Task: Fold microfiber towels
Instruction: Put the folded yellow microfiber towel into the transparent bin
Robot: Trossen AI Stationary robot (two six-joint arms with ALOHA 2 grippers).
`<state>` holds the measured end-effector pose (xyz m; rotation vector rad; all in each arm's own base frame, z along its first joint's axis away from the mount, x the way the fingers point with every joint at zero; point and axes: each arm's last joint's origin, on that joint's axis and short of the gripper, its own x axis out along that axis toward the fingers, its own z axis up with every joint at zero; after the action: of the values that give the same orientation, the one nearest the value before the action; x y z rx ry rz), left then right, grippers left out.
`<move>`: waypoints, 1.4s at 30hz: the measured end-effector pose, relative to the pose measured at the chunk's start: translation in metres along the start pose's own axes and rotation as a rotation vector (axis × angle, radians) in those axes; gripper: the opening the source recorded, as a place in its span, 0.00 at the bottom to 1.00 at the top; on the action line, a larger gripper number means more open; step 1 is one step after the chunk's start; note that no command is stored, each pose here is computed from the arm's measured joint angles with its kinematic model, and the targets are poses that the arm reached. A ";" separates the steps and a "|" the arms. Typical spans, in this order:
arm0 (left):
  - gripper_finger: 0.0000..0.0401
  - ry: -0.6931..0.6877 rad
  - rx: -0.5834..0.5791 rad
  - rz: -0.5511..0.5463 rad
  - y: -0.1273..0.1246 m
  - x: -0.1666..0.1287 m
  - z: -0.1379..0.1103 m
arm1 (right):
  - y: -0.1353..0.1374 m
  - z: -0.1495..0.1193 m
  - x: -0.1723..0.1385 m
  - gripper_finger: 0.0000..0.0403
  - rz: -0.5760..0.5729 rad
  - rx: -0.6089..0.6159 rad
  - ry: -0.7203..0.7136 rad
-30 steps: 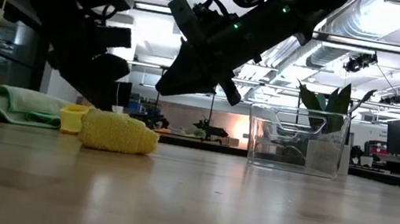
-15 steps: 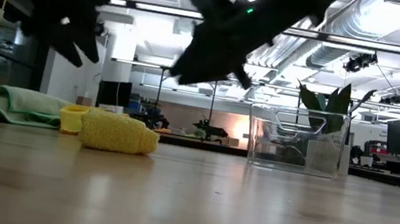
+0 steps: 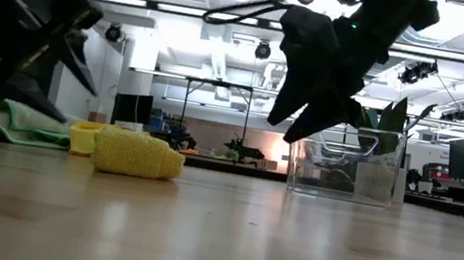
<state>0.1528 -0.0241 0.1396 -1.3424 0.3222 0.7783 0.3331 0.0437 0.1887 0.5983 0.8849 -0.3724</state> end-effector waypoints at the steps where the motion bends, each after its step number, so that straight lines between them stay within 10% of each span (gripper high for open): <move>1: 0.58 0.010 0.003 0.013 -0.001 0.002 -0.002 | 0.000 -0.001 0.000 0.54 0.002 0.011 -0.003; 17: 0.58 0.072 -0.029 0.192 -0.017 0.064 -0.008 | 0.002 0.002 0.000 0.56 0.020 -0.001 -0.036; 31: 0.56 0.000 -0.149 0.124 -0.018 0.096 0.007 | 0.004 0.005 0.000 0.56 0.037 0.000 -0.066; 42: 0.08 -0.127 -0.107 0.153 -0.021 0.104 0.013 | 0.005 0.006 0.000 0.56 0.036 -0.004 -0.091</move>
<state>0.2382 0.0207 0.0939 -1.3725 0.2878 1.0171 0.3395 0.0440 0.1930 0.5884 0.7871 -0.3624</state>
